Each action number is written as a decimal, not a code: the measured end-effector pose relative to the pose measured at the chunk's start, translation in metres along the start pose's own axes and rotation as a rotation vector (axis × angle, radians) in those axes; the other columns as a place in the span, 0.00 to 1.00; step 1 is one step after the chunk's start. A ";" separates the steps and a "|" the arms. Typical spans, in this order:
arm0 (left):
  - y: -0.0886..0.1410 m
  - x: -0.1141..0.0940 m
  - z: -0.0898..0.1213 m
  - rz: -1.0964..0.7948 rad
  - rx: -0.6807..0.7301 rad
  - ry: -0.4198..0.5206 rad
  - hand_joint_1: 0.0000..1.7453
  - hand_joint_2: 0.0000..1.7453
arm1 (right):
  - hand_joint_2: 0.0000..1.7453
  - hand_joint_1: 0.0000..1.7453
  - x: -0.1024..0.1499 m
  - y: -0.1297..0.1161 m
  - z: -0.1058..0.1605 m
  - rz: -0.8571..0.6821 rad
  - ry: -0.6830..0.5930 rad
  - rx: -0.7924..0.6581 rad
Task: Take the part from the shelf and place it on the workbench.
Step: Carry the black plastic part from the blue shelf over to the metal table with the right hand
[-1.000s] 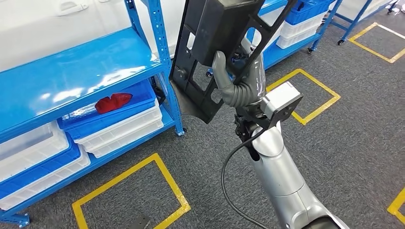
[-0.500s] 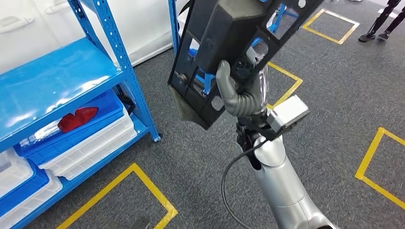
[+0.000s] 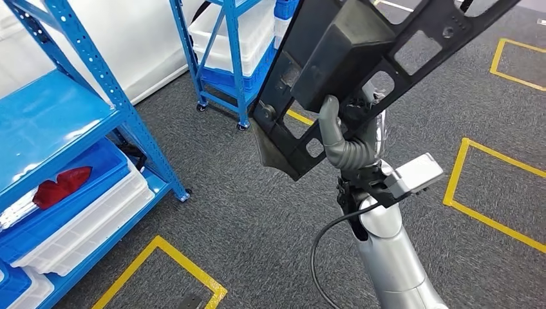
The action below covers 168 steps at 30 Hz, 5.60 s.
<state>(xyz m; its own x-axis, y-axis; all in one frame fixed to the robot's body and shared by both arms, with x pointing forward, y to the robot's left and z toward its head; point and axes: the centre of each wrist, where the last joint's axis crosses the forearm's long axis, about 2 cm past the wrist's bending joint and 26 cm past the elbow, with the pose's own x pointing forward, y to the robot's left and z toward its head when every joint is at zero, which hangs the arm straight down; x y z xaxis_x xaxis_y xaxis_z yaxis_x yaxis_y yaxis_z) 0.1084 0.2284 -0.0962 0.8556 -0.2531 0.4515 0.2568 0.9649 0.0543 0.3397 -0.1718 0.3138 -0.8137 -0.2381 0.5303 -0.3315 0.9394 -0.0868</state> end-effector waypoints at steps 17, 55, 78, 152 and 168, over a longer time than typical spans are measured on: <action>0.000 -0.003 0.001 0.009 0.002 0.001 0.00 1.00 | 1.00 0.97 -0.003 -0.006 0.019 0.022 0.023 -0.036; 0.006 -0.006 0.001 0.043 0.026 0.028 0.00 1.00 | 1.00 0.97 -0.007 -0.017 0.014 -0.015 0.029 -0.015; 0.007 -0.004 0.000 0.042 0.026 0.023 0.00 1.00 | 1.00 0.97 -0.007 -0.013 0.007 -0.030 0.018 -0.014; 0.004 -0.019 0.004 -0.089 0.023 0.350 0.00 1.00 | 1.00 0.97 -0.006 -0.014 0.011 -0.048 0.028 -0.028; 0.005 -0.014 0.003 -0.090 0.025 0.340 0.00 1.00 | 1.00 0.97 -0.004 -0.012 0.012 -0.054 0.032 -0.027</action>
<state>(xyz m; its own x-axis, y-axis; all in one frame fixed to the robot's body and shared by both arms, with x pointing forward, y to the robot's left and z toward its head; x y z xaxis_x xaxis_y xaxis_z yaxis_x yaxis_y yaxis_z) 0.0969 0.2369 -0.0998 0.9318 -0.3420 0.1214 0.3307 0.9380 0.1040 0.3413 -0.1849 0.3025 -0.7791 -0.2809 0.5604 -0.3611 0.9319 -0.0350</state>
